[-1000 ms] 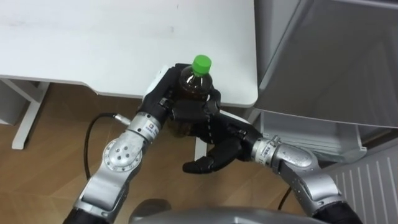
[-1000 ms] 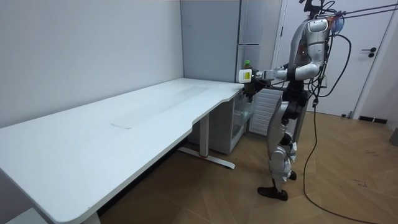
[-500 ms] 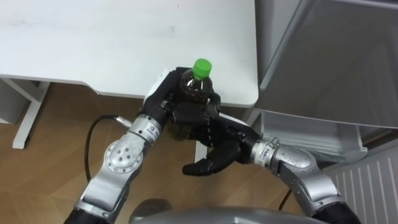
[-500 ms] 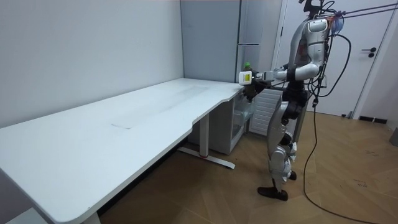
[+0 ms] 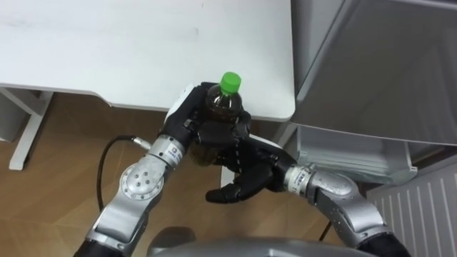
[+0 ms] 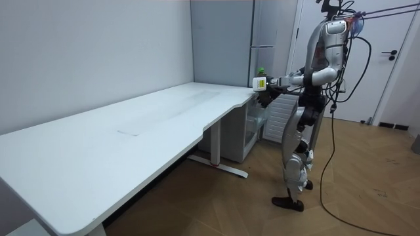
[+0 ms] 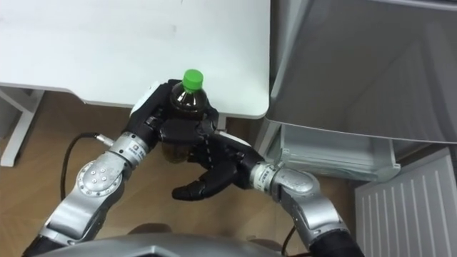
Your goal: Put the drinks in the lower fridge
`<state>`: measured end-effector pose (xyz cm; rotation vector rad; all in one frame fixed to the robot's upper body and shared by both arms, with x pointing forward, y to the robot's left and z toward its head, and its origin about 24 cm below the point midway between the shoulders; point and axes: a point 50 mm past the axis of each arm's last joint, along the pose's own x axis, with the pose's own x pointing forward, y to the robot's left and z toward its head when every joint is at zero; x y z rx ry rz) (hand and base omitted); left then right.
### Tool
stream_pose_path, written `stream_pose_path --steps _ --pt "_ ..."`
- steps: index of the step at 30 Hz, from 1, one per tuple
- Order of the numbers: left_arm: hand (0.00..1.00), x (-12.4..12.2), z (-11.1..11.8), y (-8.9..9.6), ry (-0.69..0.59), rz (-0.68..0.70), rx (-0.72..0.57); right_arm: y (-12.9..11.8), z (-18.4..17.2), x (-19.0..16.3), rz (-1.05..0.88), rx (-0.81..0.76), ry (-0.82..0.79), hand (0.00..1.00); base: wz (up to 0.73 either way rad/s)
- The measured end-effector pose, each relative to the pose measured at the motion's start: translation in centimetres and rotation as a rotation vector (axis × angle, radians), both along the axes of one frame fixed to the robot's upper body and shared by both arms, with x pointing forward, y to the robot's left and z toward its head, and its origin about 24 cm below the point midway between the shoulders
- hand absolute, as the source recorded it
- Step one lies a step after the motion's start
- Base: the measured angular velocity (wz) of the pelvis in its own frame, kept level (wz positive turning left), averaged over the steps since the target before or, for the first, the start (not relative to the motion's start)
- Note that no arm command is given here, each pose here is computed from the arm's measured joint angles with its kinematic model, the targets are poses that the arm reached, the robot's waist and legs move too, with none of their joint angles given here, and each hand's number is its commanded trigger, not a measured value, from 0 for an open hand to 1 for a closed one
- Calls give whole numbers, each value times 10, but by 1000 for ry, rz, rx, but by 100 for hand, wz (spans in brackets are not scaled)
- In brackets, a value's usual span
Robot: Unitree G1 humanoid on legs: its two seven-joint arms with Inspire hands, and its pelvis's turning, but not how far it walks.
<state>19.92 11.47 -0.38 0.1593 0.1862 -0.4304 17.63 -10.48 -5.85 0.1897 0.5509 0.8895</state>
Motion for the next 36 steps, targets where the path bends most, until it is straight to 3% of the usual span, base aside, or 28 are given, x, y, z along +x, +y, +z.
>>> stream_pose_path --steps 1,3,4,9,14,30,31,32,33,34,36 --pt "100 0 0 0 1 -1 0 1 0 0 -4 1 2 0 0" --pt "100 0 0 0 1 -2 -1 1 0 0 -12 7 8 95 0" --pt "100 0 0 0 1 -3 -1 1 0 0 -13 7 8 100 0" --pt "100 0 0 -1 9 -7 -17 1 -2 1 -49 -16 10 100 0" --pt "100 -3 0 -7 42 -17 -113 -6 -4 4 -149 -84 6 100 0" --pt "100 1 3 -7 40 2 -169 -6 -5 2 -164 -55 36 100 0" --pt "66 1 3 -7 40 3 -169 -5 -5 2 -164 -55 36 100 0" --pt "59 1 3 -7 40 3 -169 -5 -5 2 -164 -53 36 100 0" --pt "18 1 3 -7 40 3 -170 -5 -5 2 -165 -52 37 100 0" --pt "0 1 3 -7 42 5 -176 -6 -5 3 -165 -52 37 100 0" --pt "0 1 3 -7 43 7 -178 -6 -5 3 -165 -52 37 100 0"
